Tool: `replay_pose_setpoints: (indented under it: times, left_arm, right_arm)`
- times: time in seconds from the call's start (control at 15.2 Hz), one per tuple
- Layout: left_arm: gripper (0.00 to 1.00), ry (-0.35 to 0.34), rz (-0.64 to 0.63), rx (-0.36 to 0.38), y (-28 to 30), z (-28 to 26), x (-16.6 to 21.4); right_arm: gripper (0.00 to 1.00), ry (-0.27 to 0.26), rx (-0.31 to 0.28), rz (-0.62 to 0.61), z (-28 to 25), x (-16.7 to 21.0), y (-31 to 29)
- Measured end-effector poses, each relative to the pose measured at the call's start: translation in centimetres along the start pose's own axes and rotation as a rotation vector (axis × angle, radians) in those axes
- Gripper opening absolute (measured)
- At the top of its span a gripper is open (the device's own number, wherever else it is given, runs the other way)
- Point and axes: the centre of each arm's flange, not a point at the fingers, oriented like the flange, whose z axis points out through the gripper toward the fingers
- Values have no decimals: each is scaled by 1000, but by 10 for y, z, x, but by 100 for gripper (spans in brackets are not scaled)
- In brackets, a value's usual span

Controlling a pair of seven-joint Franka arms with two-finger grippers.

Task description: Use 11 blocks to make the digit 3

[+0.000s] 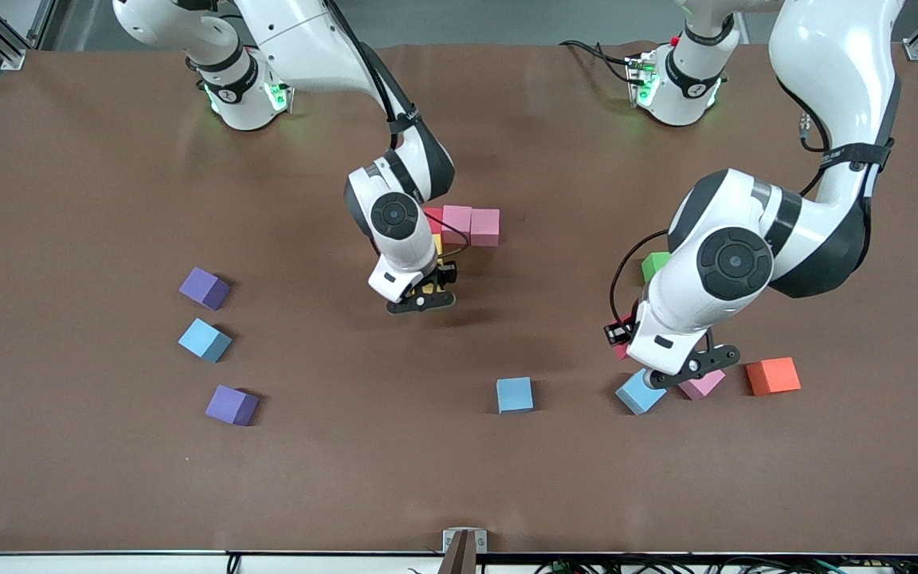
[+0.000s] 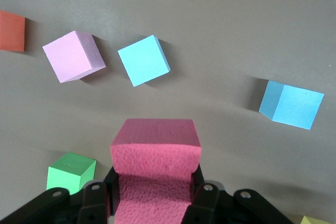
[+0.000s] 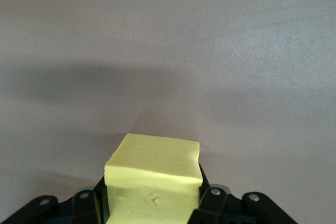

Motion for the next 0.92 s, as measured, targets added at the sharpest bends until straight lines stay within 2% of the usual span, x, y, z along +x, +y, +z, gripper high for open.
replay_pose_setpoints:
  times: [0.46,0.92]
  left_arm:
    - [53,-60,63,12,5,23,-5]
    - [53,-89,-4,56,-22,47,16]
  right_arm:
    - [59,-7,-2,-2,0,-1,-1]
    - [59,-7,-2,15,0,-2,-1]
